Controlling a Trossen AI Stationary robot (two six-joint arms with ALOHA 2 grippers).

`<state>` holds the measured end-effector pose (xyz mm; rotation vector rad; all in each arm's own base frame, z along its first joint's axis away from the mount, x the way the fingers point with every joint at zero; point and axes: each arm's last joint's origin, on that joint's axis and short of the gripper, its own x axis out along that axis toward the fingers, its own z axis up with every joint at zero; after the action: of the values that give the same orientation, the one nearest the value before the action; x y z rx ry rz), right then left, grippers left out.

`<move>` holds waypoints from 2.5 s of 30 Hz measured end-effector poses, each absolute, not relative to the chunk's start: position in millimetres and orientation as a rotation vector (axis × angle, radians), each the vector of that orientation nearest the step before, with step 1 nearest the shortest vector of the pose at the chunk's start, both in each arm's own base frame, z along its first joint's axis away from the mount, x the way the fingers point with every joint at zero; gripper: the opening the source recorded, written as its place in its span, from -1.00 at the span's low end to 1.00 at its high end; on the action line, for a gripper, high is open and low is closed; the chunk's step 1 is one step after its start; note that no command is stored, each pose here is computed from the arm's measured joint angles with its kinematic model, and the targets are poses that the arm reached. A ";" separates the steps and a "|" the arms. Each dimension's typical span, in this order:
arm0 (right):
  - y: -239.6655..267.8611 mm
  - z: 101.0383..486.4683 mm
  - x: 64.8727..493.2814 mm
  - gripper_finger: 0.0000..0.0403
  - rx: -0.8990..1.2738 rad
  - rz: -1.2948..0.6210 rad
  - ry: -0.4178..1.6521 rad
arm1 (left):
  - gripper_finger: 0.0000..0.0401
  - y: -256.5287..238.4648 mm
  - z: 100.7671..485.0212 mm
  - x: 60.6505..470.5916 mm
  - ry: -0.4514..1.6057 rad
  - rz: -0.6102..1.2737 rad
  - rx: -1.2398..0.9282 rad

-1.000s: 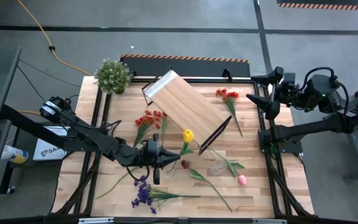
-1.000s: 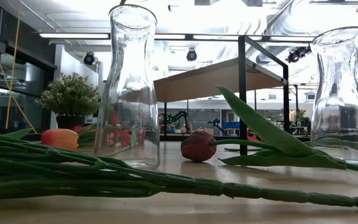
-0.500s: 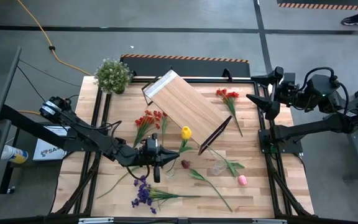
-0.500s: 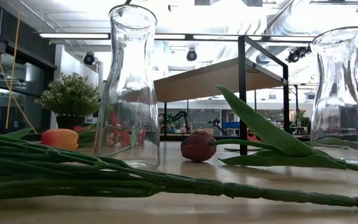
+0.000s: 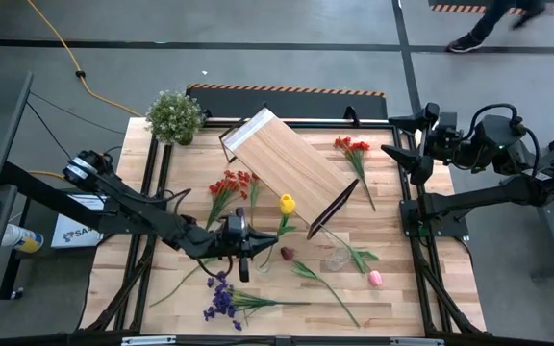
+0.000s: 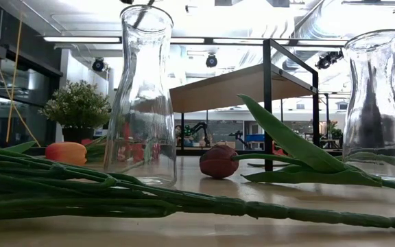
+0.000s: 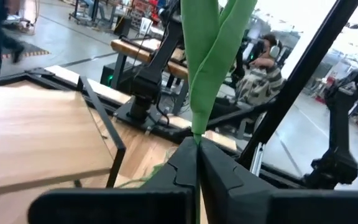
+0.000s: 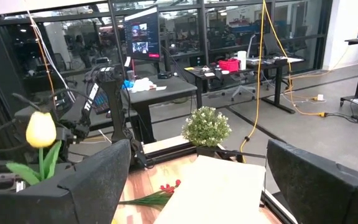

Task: Pick and place flowers into a vace then onto a shelf
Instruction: Put the yellow tulip into the left transparent vase

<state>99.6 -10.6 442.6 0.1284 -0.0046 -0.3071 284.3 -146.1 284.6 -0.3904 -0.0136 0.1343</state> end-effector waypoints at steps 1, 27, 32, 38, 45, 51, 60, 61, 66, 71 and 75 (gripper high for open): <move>-10.6 442.5 99.5 0.82 0.128 -0.307 -0.004 | -0.83 -146.9 283.9 286.2 -0.022 0.133 -0.401; -10.5 440.1 99.5 0.81 0.125 -0.306 0.022 | -0.70 -152.7 261.3 296.5 0.026 0.166 -0.460; -10.5 440.1 99.5 0.82 0.125 -0.306 0.022 | -0.61 -152.7 256.4 295.9 0.070 0.179 -0.458; -10.5 440.1 99.5 0.81 0.127 -0.306 0.022 | -0.65 -152.1 250.5 295.0 0.118 0.197 -0.467; -10.5 440.1 99.4 0.81 0.128 -0.305 0.021 | -0.68 -151.7 247.9 294.5 0.139 0.207 -0.474; -10.5 440.1 99.4 0.81 0.128 -0.305 0.021 | -0.69 -151.5 246.1 294.1 0.154 0.214 -0.483; -10.5 440.1 99.5 0.81 0.128 -0.305 0.021 | -0.69 -160.5 243.2 287.7 0.174 0.217 -0.488; -10.5 440.1 99.5 0.81 0.128 -0.305 0.021 | -0.69 -162.0 242.7 286.5 0.177 0.220 -0.492; -10.5 440.2 99.4 0.81 0.128 -0.305 0.021 | -0.69 -165.8 239.8 282.3 0.188 0.251 -0.499; -10.5 440.1 99.4 0.82 0.129 -0.305 0.021 | -0.69 -165.2 239.8 282.5 0.187 0.256 -0.506; -10.5 440.1 99.6 0.81 0.152 -0.305 0.018 | -0.69 -165.5 239.2 282.3 0.197 0.247 -0.496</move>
<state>99.6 -10.5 440.1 0.1516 0.0176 -0.3051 282.3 -165.5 239.2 -0.4960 0.1970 0.2474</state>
